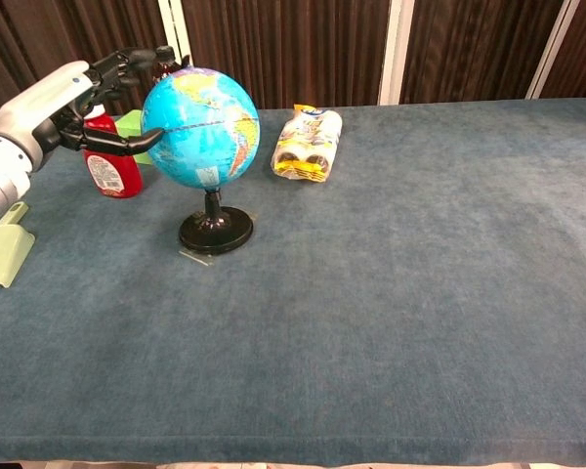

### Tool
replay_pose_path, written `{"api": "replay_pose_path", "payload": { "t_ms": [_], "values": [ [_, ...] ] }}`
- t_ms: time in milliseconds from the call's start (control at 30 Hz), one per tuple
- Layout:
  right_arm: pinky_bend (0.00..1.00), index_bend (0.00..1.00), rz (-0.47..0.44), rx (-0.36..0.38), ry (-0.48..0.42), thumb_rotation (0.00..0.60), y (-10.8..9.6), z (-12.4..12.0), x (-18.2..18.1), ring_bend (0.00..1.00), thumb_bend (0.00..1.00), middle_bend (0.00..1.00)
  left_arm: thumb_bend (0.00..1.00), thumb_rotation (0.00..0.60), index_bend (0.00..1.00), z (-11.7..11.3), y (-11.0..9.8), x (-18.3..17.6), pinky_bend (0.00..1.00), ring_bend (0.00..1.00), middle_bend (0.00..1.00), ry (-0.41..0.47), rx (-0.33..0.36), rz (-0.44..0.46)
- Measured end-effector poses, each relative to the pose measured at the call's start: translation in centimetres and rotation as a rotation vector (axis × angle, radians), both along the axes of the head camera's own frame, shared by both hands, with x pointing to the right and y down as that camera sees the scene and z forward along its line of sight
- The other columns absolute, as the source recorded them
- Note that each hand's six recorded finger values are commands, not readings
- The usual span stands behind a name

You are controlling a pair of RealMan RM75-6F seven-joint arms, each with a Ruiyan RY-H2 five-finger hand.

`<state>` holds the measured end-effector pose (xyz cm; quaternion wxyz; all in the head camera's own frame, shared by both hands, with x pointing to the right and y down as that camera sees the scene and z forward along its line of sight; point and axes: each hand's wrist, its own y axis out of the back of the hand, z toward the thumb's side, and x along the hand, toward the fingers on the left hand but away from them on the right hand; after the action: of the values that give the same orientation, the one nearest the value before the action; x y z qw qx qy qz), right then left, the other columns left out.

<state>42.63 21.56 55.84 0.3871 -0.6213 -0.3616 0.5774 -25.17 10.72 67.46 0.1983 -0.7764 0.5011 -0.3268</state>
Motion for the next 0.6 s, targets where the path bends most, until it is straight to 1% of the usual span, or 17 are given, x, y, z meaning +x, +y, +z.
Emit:
{"api": "replay_pose_path", "payload": {
  "t_ms": [300, 600],
  "values": [
    [0.0, 0.0, -0.001, 0.002, 0.001, 0.6, 0.0, 0.0, 0.0, 0.0, 0.13, 0.0, 0.33, 0.6, 0.0, 0.2, 0.4, -1.7, 0.0, 0.0, 0.0, -0.027, -0.007, -0.025],
    [0.0, 0.0, 0.002, 0.006, 0.002, 0.6, 0.0, -0.2, 0.1, 0.0, 0.13, 0.0, 0.33, 0.6, 0.0, 1.1, -0.1, -2.3, 0.0, 0.0, 0.0, -0.046, -0.025, -0.037]
  ]
}}
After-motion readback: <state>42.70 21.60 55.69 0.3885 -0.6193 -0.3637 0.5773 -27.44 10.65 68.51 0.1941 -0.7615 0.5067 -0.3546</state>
